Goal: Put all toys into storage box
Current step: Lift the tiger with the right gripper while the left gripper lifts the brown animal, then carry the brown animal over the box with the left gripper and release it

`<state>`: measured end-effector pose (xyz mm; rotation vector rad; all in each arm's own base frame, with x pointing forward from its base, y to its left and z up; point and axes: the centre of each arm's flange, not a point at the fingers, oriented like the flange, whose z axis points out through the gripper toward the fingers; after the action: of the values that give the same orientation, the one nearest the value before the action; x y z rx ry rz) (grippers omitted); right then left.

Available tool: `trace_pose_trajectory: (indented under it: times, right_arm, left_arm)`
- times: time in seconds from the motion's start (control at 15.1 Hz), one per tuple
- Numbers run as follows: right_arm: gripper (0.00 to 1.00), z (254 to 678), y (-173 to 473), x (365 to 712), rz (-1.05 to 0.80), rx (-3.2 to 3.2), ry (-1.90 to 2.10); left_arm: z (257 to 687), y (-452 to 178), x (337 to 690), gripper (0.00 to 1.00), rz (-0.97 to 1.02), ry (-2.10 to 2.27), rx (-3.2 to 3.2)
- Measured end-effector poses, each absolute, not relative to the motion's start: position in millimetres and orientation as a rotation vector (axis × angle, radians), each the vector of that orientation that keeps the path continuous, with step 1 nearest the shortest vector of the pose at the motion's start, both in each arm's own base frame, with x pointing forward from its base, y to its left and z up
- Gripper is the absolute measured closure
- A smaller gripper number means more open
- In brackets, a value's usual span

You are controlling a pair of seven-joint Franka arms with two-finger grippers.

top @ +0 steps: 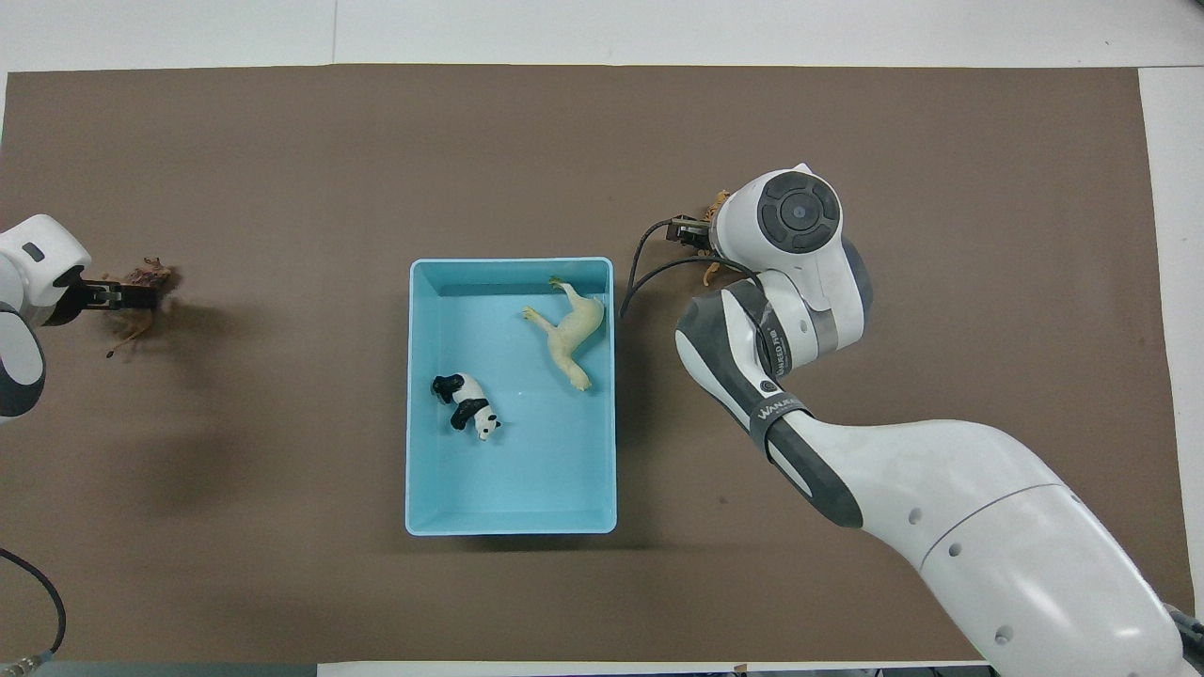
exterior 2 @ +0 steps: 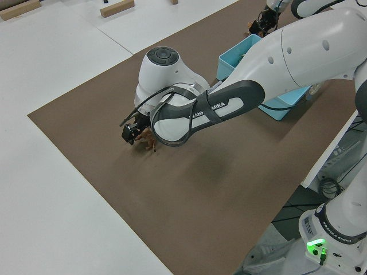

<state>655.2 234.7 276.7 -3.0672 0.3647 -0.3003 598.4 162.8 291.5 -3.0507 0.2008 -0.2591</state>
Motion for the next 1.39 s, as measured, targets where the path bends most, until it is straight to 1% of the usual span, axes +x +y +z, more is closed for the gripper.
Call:
trace_pose_trajectory:
  times: [0.13, 0.2, 0.26, 0.33, 0.4, 0.46, 0.53, 0.59, 0.73, 0.79, 0.92, 1.12, 1.25, 1.39]
  right_arm:
    - [0.43, 279, 236, 655, -0.305, -3.067, 0.348]
    - [0.56, 280, 237, 655, -0.307, -3.068, 0.337]
    - [0.65, 280, 237, 655, -0.307, -3.069, 0.33]
    - [0.75, 280, 236, 655, -0.307, -3.07, 0.327]
    - [0.85, 280, 235, 655, -0.307, -3.072, 0.326]
    - [0.92, 279, 235, 655, -0.306, -3.073, 0.324]
    - [0.92, 279, 235, 655, -0.306, -3.074, 0.32]
    - [0.92, 280, 235, 655, -0.301, -3.078, 0.317]
    - [0.92, 283, 233, 657, -0.281, -3.107, 0.298]
    - [0.92, 287, 233, 658, -0.273, -3.123, 0.29]
    - [0.92, 305, 231, 664, -0.251, -3.147, 0.293]
    - [0.92, 353, 222, 672, -0.237, -3.157, 0.323]
    - [0.92, 385, 212, 672, -0.246, -3.157, 0.308]
    - [0.92, 404, 204, 669, -0.244, -3.16, 0.286]
  left_arm:
    - [285, 160, 594, 0.0, -0.249, 0.205, -3.055]
    - [283, 159, 592, 0.0, -0.26, 0.206, -3.052]
    - [282, 158, 591, 0.0, -0.269, 0.206, -3.05]
    - [282, 156, 590, 0.07, -0.267, 0.203, -3.053]
    - [283, 154, 590, 0.19, -0.267, 0.196, -3.055]
    - [285, 155, 590, 0.3, -0.267, 0.19, -3.055]
    - [288, 154, 590, 0.41, -0.257, 0.188, -3.058]
    - [290, 153, 591, 0.55, -0.239, 0.181, -3.065]
    - [298, 150, 597, 0.76, -0.219, 0.115, -3.078]
    - [303, 147, 601, 0.82, -0.217, 0.078, -3.083]
    - [320, 129, 611, 0.82, -0.176, -0.003, -3.099]
    - [377, 77, 615, 0.82, -0.084, -0.161, -3.113]
    - [425, 16, 601, 0.82, -0.022, -0.29, -3.108]
    - [461, -74, 575, 0.82, 0.03, -0.409, -3.086]
